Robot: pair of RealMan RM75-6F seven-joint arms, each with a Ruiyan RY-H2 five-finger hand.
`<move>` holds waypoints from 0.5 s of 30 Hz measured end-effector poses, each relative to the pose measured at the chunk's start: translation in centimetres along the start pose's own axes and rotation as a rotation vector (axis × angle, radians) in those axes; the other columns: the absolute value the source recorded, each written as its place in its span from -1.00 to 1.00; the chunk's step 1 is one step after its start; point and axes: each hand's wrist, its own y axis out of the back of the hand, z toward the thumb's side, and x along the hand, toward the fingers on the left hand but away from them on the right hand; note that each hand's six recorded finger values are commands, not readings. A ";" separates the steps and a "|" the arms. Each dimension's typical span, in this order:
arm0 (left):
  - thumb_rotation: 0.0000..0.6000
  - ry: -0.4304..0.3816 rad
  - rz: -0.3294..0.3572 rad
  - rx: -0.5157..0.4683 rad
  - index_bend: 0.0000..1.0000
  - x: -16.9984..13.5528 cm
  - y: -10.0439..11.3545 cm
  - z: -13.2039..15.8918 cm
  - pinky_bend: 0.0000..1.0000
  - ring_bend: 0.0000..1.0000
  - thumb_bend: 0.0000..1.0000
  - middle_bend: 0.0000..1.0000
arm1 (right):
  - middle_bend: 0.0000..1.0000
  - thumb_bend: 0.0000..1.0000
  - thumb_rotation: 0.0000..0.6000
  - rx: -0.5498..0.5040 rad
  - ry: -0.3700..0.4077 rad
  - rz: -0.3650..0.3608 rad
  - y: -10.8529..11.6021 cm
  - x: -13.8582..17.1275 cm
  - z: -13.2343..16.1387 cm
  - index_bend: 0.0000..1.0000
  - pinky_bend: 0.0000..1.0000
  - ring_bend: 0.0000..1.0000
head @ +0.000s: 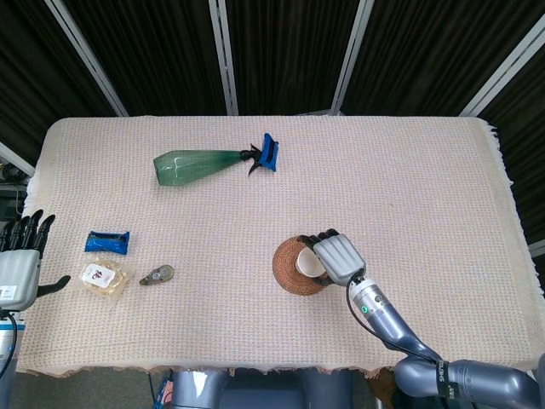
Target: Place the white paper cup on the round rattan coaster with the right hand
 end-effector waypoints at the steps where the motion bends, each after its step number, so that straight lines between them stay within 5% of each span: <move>1: 1.00 0.000 0.000 0.000 -1.00 0.0 0.0 0.0 -1.00 -1.00 -1.00 -1.00 | -0.76 -1.00 1.00 0.012 0.002 0.004 -0.1 0.0 0.1 -0.99 -0.46 -0.60; 10: 1.00 0.001 0.002 -0.011 -1.00 0.0 0.3 -0.2 -1.00 -1.00 -1.00 -1.00 | -0.79 -1.00 1.00 0.072 0.033 -0.079 1.9 1.6 0.6 -1.00 -0.50 -0.62; 15: 1.00 -0.001 0.019 -0.024 -1.00 -0.3 0.7 -0.5 -1.00 -1.00 -1.00 -1.00 | -0.81 -1.00 1.00 0.097 0.013 -0.184 4.1 4.7 -1.1 -1.00 -0.83 -0.84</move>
